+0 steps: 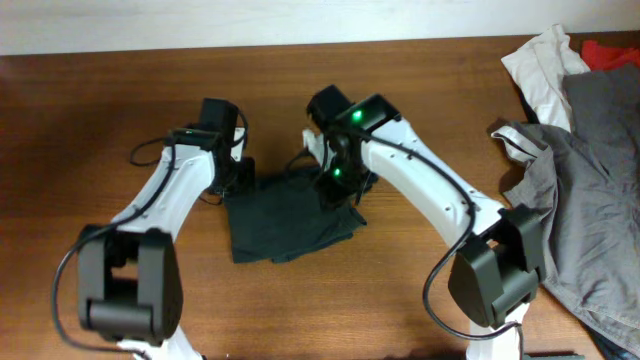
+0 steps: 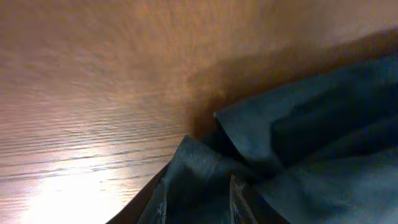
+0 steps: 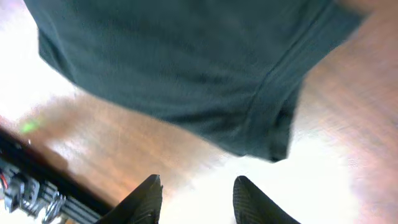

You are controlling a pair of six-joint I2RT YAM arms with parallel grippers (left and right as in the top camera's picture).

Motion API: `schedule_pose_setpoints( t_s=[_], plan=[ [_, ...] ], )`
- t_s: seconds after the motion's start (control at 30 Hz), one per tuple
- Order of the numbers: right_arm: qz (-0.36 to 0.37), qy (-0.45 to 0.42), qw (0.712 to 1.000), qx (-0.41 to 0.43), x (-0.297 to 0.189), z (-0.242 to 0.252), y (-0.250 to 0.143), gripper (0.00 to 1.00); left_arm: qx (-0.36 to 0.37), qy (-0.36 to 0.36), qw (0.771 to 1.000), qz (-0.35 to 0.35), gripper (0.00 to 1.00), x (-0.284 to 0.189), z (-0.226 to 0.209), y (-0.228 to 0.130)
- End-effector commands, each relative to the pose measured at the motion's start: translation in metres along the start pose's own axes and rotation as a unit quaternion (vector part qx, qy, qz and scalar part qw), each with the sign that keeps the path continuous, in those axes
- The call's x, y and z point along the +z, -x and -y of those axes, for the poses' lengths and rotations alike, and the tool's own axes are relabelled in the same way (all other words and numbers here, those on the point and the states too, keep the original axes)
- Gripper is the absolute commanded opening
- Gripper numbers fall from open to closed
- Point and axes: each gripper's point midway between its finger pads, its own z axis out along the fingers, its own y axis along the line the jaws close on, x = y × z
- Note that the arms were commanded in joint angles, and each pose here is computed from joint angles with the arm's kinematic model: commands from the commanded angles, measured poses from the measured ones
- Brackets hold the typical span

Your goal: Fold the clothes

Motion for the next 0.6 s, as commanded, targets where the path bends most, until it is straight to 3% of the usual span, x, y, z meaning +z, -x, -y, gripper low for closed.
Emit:
schedule_pose_setpoints(
  t_s=[0.0, 0.17, 0.3, 0.57],
  plan=[
    [-0.037, 0.014, 0.999, 0.006, 0.021, -0.009, -0.018, 0.43, 0.015, -0.005, 0.999, -0.04, 0.33, 0.022, -0.001, -0.013],
    [-0.075, 0.013, 0.997, 0.008, 0.053, -0.005, -0.042, 0.43, 0.017, 0.039, 0.994, -0.105, 0.14, 0.039, -0.017, -0.04],
    [-0.082, 0.016, 0.996, 0.008, 0.078, -0.001, -0.053, 0.43, 0.001, 0.064, 0.982, -0.178, 0.05, 0.04, -0.026, -0.073],
    [-0.029, -0.039, 0.999, 0.005, 0.106, 0.026, -0.038, 0.48, -0.052, 0.056, 0.946, -0.314, 0.03, 0.029, -0.018, -0.151]
  ],
)
